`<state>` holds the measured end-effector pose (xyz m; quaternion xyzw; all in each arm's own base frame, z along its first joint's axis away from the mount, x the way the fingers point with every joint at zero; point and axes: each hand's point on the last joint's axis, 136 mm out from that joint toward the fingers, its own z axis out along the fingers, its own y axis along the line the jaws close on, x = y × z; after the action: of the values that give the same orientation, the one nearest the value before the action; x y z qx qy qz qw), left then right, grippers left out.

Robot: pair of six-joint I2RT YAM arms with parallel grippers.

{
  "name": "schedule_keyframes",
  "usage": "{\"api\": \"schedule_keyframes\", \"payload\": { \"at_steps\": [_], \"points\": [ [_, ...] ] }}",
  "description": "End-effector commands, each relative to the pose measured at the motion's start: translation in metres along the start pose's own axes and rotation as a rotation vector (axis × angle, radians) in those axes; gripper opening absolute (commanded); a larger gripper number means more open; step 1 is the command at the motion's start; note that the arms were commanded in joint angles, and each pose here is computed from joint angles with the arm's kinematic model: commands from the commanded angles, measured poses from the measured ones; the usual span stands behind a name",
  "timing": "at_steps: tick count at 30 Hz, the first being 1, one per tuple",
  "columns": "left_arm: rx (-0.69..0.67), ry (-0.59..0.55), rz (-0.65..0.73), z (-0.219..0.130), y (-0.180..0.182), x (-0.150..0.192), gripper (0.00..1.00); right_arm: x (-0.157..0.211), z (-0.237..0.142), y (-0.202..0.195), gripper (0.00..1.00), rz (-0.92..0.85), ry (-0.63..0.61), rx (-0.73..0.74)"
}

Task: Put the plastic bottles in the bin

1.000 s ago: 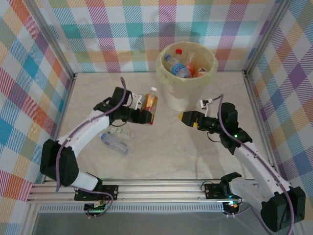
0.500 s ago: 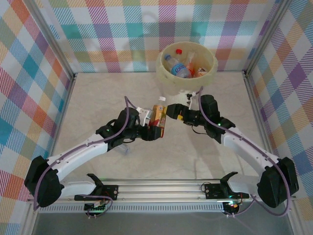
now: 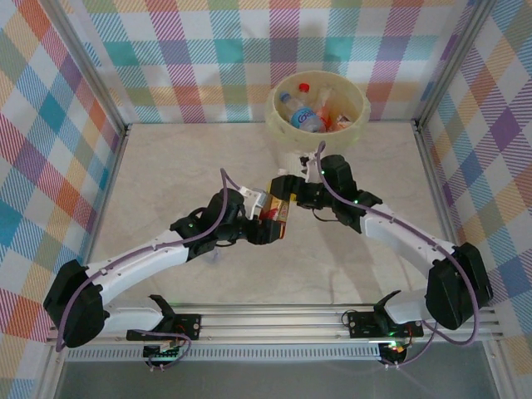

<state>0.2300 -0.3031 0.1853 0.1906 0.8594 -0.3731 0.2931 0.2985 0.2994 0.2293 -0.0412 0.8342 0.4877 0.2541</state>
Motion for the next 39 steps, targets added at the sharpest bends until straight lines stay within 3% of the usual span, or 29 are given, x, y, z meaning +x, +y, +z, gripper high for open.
{"api": "schedule_keyframes", "payload": {
  "at_steps": [1, 7, 11, 14, 18, 26, 30, 34, 39],
  "points": [
    [0.019, -0.041, 0.018, 0.0, -0.01, -0.008, 0.52, -0.008, 0.003, 0.011, 0.76, -0.03, -0.014, -0.018],
    [0.003, -0.043, 0.028, 0.0, -0.01, -0.008, 0.55, -0.009, 0.0, 0.012, 0.61, -0.036, -0.023, -0.003],
    [0.019, -0.068, 0.041, -0.005, -0.016, -0.013, 0.67, -0.013, -0.01, 0.018, 0.57, -0.055, -0.05, 0.003],
    [0.054, -0.117, 0.058, -0.012, -0.026, -0.025, 0.84, -0.016, -0.021, 0.025, 0.56, -0.091, -0.073, 0.01],
    [0.096, -0.188, 0.102, -0.029, -0.04, -0.04, 0.99, -0.025, -0.041, 0.037, 0.56, -0.175, -0.121, 0.03],
    [0.117, -0.323, 0.16, -0.074, -0.056, -0.059, 1.0, -0.064, -0.091, 0.064, 0.56, -0.39, -0.284, 0.156],
    [0.041, -0.385, 0.135, -0.096, -0.046, -0.066, 1.0, -0.096, -0.117, 0.08, 0.57, -0.49, -0.391, 0.235],
    [-0.019, -0.402, 0.15, -0.119, -0.04, -0.065, 1.0, -0.127, -0.133, 0.095, 0.57, -0.57, -0.465, 0.287],
    [-0.045, -0.375, 0.278, -0.144, -0.046, -0.058, 1.0, -0.168, -0.144, 0.104, 0.57, -0.655, -0.531, 0.4]
  ]
}}
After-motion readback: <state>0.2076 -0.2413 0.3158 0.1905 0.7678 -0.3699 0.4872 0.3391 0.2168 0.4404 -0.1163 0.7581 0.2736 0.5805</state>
